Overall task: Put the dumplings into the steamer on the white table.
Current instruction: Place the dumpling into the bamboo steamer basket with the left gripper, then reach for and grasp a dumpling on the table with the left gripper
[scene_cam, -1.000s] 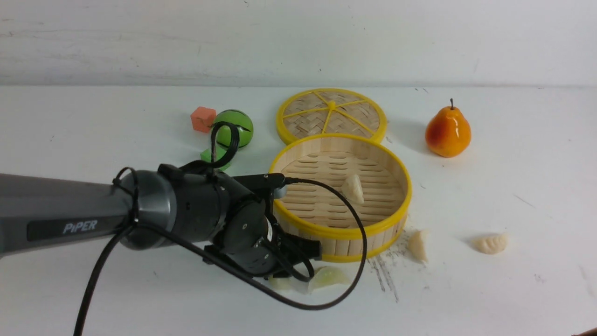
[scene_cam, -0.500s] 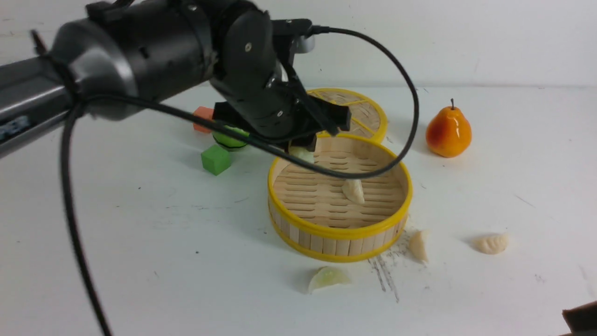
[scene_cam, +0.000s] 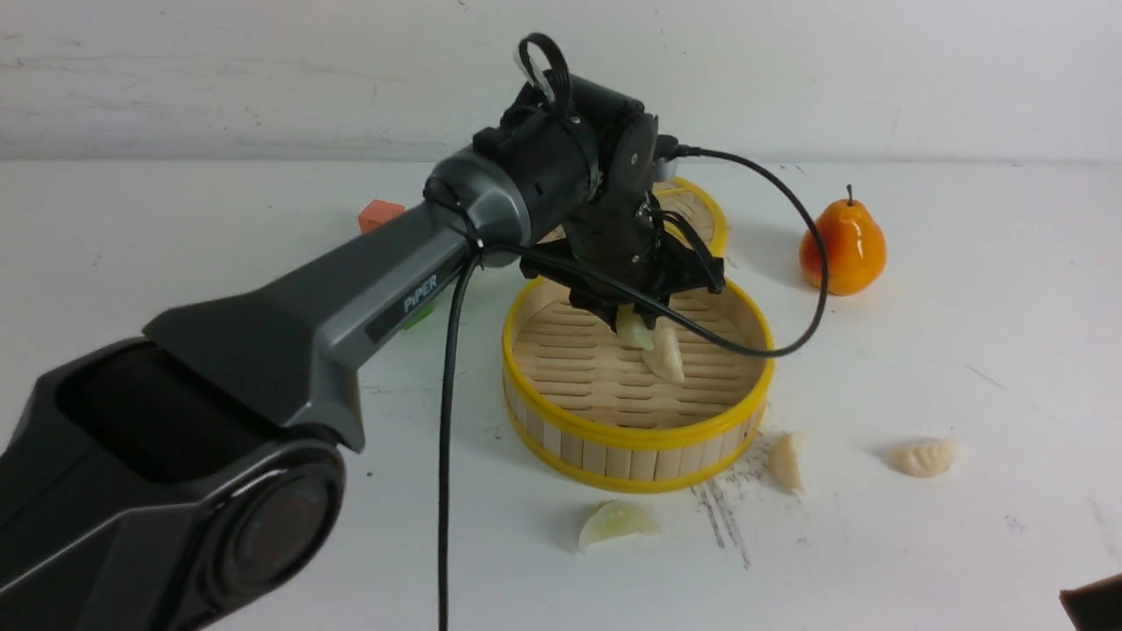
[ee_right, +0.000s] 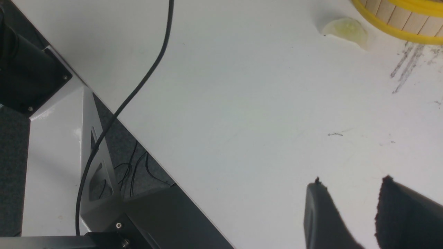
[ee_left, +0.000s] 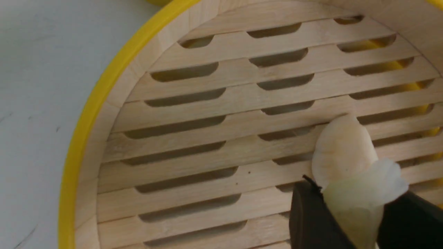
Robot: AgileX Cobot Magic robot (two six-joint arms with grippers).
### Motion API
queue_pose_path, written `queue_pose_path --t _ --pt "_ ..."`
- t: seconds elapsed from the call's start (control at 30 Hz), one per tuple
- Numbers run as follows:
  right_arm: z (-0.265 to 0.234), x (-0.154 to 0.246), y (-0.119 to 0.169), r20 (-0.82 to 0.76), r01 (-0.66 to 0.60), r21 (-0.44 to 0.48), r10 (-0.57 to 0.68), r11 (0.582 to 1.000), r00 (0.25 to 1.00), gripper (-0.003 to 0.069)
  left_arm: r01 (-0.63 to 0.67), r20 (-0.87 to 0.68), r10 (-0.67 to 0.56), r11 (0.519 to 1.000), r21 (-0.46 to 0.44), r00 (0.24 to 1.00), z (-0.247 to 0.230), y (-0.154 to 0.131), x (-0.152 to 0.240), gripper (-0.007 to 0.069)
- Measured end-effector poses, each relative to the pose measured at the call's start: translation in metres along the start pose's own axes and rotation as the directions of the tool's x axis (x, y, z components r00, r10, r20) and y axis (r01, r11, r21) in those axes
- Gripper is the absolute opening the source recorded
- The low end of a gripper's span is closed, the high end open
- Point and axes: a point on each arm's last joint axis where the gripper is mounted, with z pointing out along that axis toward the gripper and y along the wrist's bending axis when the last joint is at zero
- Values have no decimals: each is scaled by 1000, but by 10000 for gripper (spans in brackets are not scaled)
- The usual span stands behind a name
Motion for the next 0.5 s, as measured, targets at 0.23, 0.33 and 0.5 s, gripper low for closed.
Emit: queue_pose_path --t 0.23,0.33,0.5 --pt "0 1 -4 -13 18 40 -18 999 1000 239 3 -56 -6 998 -63 998 19 6 8 272" --pt "0 1 -5 -15 23 50 -22 998 1000 239 4 -61 -8 997 -71 998 18 7 8 330" --pt "0 1 -5 -16 25 53 -24 998 1000 239 -12 -61 9 998 -54 998 -15 4 0 417"
